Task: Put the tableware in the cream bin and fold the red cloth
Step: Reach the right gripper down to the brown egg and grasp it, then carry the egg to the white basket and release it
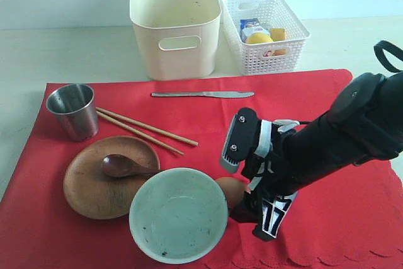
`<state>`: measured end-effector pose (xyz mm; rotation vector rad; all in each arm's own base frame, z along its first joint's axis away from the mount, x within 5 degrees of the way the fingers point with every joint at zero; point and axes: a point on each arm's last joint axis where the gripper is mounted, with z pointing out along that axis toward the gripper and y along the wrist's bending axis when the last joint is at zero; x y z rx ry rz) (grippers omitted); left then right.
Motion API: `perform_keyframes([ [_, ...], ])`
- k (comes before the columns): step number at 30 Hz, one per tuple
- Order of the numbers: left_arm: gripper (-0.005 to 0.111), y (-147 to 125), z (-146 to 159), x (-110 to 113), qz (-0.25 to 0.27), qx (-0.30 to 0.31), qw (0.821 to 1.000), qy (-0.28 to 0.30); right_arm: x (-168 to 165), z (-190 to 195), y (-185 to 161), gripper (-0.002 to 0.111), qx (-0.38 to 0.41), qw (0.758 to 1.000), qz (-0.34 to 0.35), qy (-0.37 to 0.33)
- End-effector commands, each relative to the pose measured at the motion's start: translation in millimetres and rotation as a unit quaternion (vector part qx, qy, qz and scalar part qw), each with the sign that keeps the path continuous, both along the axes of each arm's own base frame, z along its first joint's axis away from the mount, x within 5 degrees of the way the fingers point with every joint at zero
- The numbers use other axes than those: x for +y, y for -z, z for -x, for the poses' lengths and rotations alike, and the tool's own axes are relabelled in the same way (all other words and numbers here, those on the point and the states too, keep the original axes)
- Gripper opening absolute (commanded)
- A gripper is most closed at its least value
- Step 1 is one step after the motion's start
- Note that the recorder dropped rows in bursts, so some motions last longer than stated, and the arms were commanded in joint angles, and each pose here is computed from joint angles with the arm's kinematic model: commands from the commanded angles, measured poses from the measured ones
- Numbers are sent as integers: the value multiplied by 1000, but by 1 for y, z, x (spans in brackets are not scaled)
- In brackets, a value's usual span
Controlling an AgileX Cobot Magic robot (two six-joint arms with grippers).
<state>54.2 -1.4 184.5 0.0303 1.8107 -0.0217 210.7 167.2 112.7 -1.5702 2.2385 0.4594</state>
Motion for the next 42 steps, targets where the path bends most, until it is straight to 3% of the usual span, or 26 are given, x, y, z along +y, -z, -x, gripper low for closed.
perform_keyframes([
  [1,0,0,0,0,-2,-4,1000,-1,5,0,-2,69,-9,999,-31,-12],
  [16,0,0,0,0,-2,-4,1000,-1,6,-5,14,67,-35,998,-17,-45],
  [18,0,0,0,0,-2,-4,1000,-1,5,-6,14,60,-39,998,-13,-42],
  [23,0,0,0,0,-2,-4,1000,-1,4,-8,10,26,-56,998,-6,-33],
  [28,0,0,0,0,-2,-4,1000,-1,-3,-16,-1,0,-85,996,11,37],
  [34,0,0,0,0,-2,-4,1000,-1,-14,-26,-34,0,-158,979,12,130],
  [42,0,0,0,0,-2,-4,1000,-1,-44,-54,-86,0,-314,901,46,296],
])
